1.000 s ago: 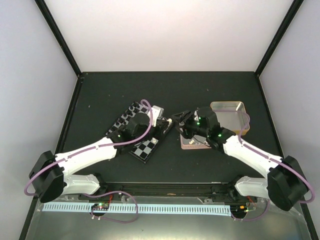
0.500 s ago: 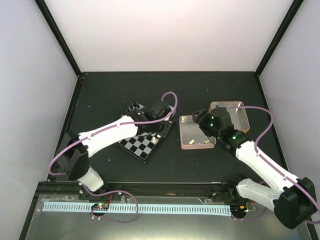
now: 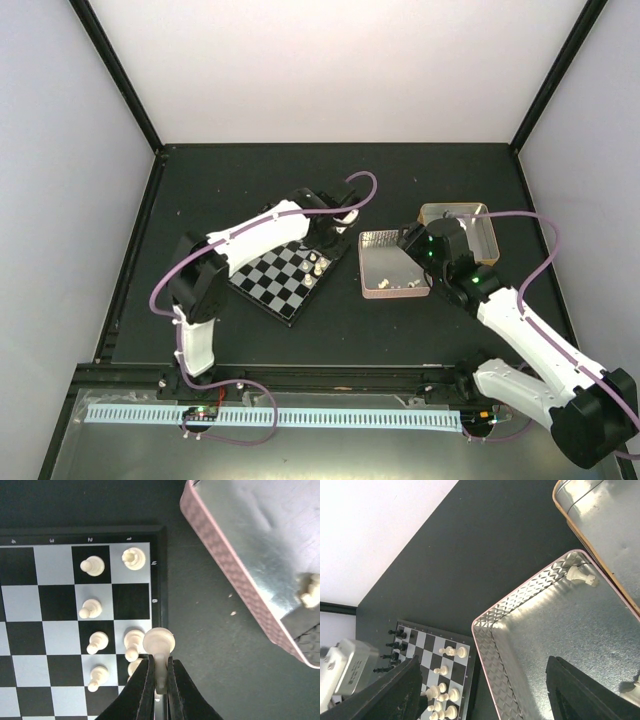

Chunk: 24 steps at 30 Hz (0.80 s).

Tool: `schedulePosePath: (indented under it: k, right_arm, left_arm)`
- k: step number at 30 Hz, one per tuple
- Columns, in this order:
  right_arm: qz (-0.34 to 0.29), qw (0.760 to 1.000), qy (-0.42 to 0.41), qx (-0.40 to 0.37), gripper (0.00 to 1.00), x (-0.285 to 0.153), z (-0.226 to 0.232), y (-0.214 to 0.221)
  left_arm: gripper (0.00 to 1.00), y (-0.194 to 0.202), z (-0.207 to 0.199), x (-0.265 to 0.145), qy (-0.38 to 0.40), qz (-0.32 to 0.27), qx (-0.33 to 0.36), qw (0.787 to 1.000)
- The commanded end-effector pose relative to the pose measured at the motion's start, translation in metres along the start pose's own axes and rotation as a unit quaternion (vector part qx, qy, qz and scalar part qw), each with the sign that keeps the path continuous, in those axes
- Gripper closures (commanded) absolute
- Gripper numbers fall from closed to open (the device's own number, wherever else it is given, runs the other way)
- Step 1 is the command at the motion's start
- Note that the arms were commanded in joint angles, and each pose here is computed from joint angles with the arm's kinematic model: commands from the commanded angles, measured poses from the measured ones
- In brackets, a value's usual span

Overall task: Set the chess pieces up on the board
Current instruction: Place the chess piece on the chessboard.

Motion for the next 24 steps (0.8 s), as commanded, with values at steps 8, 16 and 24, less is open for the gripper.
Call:
schedulePosePath:
  k: [8,16,24]
  right_arm:
    - [-0.025,0.999,0.026,-0.023,0.31,0.002,-0.002,-0.010]
    - [-0.027,0.999,0.027,-0.027,0.31,0.003,-0.001,-0.012]
    - [-0.026,0.999,0.027,-0.025,0.31,0.001,-0.005,-0.011]
  left_arm:
    - [0.96,-0.013,0.015,0.017,0.030,0.051,-0.011,0.998]
    - [0.96,-0.008,0.019,0.039,0.027,0.083,-0.018,0.996]
    - [0.95,-0.012,0.026,0.052,0.024,0.087,-0.025,0.996]
Point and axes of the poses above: each gripper's point midway between its finger pads, its own x axis out along the fingers, its own z axis along the line the jaws close on, y = z × x, the point moved 7 cm from there along -x, back along the fingers, and after that the axes turned 1 degree about x, right-handed, at the moved point
